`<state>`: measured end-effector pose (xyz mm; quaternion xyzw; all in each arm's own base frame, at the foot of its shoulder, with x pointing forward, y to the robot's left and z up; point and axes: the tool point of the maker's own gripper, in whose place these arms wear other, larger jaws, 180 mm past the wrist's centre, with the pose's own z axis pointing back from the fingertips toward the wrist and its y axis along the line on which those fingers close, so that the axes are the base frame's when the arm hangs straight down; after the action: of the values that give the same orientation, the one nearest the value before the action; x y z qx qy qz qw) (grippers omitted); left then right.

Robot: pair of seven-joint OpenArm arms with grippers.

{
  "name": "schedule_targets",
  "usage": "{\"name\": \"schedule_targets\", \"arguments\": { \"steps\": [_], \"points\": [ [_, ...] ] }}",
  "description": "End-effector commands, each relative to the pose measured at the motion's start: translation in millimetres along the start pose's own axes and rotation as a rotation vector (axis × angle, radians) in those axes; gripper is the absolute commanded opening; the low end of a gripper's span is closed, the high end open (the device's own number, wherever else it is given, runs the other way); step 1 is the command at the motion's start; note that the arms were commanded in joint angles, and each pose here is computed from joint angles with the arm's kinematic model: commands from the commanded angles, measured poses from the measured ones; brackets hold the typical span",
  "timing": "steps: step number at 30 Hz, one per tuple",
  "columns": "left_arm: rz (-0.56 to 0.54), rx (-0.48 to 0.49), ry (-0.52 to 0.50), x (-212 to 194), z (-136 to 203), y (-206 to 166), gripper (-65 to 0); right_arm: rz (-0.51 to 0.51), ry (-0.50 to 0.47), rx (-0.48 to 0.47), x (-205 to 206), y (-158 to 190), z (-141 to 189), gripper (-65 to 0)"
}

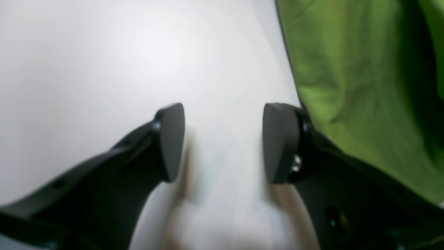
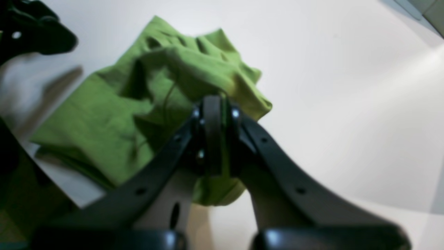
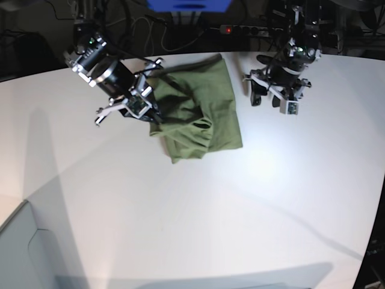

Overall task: Fold the T-shirt properly
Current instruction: 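Lay the bundle down and open the right gripper, then move the left gripper away and press the bundle with the right gripper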

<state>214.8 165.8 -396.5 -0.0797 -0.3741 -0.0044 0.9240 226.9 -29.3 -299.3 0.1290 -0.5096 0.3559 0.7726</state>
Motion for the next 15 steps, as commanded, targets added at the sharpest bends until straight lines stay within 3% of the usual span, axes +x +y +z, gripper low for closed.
{"name": "schedule_targets", "arguments": {
  "steps": [1,8,15],
  "points": [
    [-0.007,-0.005,-0.042,12,3,0,-30.5,0.005,-0.06,0.019,15,5,3,-64.9],
    [-0.011,-0.004,-0.046,14,3,0,-30.5,-0.031,-0.077,0.196,20,70,-2,-64.9],
    [-0.012,0.075,-0.144,47,25,26,-30.5,-0.053,-0.065,0.272,14,93,-11,-64.8]
  ]
}}
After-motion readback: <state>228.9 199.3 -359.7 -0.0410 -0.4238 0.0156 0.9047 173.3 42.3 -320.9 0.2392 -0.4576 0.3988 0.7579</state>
